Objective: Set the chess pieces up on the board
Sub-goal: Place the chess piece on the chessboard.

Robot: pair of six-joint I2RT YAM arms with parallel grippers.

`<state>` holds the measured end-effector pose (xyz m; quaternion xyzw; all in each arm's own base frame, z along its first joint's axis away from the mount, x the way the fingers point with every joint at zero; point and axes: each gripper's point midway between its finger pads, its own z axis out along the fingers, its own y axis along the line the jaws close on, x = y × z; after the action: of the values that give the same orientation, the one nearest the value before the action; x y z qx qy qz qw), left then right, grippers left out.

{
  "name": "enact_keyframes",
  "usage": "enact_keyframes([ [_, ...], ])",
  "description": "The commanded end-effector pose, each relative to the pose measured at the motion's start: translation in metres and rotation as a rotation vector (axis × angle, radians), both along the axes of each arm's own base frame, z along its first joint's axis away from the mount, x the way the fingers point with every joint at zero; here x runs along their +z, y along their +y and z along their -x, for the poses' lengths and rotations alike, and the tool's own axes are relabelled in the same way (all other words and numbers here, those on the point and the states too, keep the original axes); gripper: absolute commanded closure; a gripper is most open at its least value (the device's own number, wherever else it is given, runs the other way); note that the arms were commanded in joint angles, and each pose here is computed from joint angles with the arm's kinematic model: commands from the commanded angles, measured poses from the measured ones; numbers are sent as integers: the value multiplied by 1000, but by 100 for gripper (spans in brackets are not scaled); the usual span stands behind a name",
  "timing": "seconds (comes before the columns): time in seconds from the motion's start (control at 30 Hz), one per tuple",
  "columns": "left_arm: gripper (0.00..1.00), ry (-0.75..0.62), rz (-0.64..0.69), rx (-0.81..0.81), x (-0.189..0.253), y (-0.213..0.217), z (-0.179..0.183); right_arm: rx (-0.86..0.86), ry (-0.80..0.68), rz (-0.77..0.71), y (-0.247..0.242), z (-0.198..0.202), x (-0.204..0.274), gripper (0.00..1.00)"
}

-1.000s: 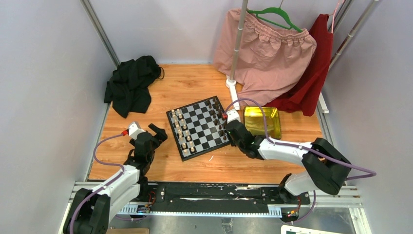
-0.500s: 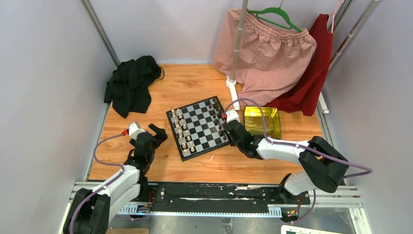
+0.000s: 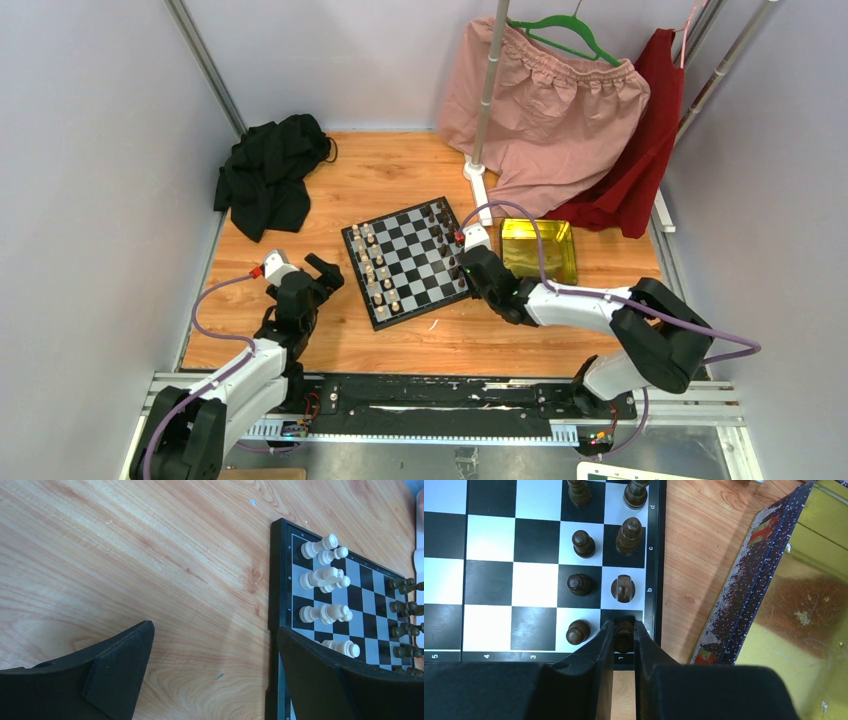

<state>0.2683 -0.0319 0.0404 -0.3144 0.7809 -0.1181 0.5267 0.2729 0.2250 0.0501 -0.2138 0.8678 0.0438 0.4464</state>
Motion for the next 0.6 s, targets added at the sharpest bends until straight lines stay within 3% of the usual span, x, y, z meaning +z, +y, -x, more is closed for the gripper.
enact_keyframes([
  [0.0, 0, -22, 9, 2, 8, -1, -4, 12, 16, -5, 9, 4, -3, 100],
  [0.27, 0, -23, 9, 1, 8, -1, -4, 15, 26, 2, 11, 5, -5, 95],
  [0.57, 0, -25, 9, 0, 8, -1, -4, 10, 29, 11, 10, 6, -5, 73],
])
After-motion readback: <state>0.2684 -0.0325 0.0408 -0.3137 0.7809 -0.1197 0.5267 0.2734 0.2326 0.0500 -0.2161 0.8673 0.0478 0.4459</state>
